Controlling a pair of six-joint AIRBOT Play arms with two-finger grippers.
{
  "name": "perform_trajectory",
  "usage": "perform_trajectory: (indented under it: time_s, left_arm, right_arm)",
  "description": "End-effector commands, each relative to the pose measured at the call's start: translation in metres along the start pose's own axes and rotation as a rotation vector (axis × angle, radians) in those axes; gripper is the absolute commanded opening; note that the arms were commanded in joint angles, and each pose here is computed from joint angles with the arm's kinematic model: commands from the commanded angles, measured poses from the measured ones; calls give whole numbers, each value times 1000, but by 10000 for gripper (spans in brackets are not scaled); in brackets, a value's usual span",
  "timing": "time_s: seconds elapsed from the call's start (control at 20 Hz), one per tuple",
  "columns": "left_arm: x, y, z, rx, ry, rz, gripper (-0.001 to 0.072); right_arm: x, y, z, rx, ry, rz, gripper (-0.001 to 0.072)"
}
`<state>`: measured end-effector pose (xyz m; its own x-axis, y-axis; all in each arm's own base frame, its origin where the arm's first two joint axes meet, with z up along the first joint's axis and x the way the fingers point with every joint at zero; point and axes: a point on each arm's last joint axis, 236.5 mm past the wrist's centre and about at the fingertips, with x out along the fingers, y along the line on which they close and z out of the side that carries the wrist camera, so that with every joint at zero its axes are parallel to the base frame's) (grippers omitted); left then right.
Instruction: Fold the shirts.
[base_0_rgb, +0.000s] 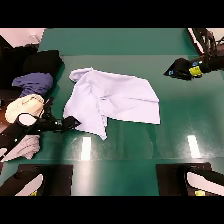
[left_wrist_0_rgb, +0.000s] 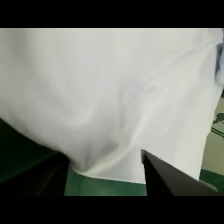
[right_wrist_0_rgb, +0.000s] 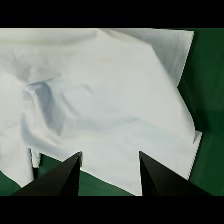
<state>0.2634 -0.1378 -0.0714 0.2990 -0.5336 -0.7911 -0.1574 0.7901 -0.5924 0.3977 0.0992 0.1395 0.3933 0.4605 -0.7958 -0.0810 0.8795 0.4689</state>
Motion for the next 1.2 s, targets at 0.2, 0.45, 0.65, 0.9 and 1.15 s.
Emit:
perform_trajectory:
  time_s: [0.2,0.45,0.65,0.9,1.15]
  left_arm:
    - [3,-2,19,3,-76,22,26]
    - [-39,-36,64,250,-120,75,23]
    - [-67,-67,94,333,-190,65,24]
    - [-67,-67,91,332,-177,63,24]
    - [-67,-67,90,331,-172,62,24]
  right_arm:
    - [0,-4,-31,1,122,-9,404]
    - [21,-62,-117,119,276,-101,405]
    - [56,-99,-191,285,367,-42,454]
    - [99,-109,-209,388,342,26,447]
    - [111,-118,-206,414,333,14,445]
